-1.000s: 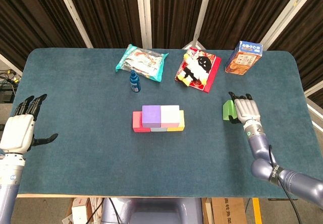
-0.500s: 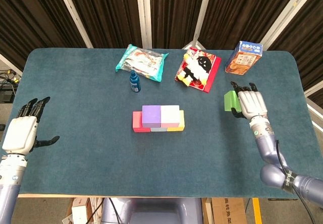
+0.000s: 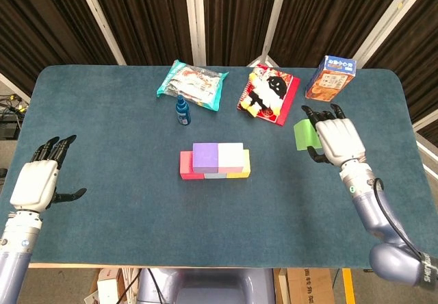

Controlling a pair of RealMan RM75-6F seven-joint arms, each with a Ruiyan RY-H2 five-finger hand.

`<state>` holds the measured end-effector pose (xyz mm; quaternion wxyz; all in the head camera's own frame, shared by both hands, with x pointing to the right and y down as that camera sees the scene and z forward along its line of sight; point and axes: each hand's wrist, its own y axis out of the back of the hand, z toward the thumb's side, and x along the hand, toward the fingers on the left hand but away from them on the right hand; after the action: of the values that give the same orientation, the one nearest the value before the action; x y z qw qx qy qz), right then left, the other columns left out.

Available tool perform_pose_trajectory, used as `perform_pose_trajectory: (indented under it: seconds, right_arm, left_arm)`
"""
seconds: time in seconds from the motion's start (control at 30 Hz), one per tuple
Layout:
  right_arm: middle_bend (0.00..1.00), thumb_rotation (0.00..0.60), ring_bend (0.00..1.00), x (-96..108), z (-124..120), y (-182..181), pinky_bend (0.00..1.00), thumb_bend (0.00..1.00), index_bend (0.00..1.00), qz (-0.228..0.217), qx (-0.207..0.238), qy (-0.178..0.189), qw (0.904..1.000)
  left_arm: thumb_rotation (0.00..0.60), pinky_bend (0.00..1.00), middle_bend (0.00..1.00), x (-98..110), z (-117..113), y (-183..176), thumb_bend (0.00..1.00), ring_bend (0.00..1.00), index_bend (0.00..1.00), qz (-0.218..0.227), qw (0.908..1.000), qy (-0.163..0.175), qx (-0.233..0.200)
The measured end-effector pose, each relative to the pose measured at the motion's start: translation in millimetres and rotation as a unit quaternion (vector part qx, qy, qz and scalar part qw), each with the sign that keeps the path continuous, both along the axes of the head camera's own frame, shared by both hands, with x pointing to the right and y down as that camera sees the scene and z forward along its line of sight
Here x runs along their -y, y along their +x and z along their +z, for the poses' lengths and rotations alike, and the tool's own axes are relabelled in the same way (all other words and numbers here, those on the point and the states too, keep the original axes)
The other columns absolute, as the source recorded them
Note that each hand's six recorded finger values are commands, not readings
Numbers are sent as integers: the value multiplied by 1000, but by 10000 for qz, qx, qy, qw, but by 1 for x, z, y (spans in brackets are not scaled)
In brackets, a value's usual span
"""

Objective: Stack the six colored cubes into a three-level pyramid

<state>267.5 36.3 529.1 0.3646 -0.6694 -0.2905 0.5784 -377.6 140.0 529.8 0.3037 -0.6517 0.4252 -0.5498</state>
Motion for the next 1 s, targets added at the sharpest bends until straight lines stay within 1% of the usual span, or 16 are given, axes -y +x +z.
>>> perform_pose_trajectory:
  seconds: [0.13, 0.4, 0.53, 0.7, 0.83, 1.0]
  right_arm:
    - [325, 600, 203, -3, -18, -18, 1, 458, 0, -87, 77, -61, 9999]
    - [325, 600, 203, -5, -43, -61, 1, 458, 0, 74, 484, -304, 9983]
    - [332, 600, 203, -6, -49, -88, 1, 458, 0, 187, 704, -432, 9964]
    - [334, 600, 203, -11, -47, -123, 1, 458, 0, 347, 923, -673, 9928]
    - [338, 600, 203, -16, -45, -151, 1, 458, 0, 309, 892, -764, 9926]
    - [338, 600, 203, -18, -41, -177, 1, 458, 0, 267, 564, -735, 9953]
  left_arm:
    - [600, 99, 104, -1, 0, 0, 122, 50, 0, 7, 10000, -36, -2]
    - [600, 98, 104, 0, -1, 1, 121, 50, 0, 27, 10000, -7, -7]
    - [600, 98, 104, 1, -3, 0, 121, 50, 0, 0, 10000, 22, -42]
    - [600, 99, 104, 2, -3, -2, 122, 50, 0, -4, 10000, 57, -11]
    - [600, 98, 104, 3, -2, -4, 122, 50, 0, -32, 10000, 37, 4]
    - [600, 99, 104, 3, 0, -6, 122, 50, 0, -57, 10000, 8, 21]
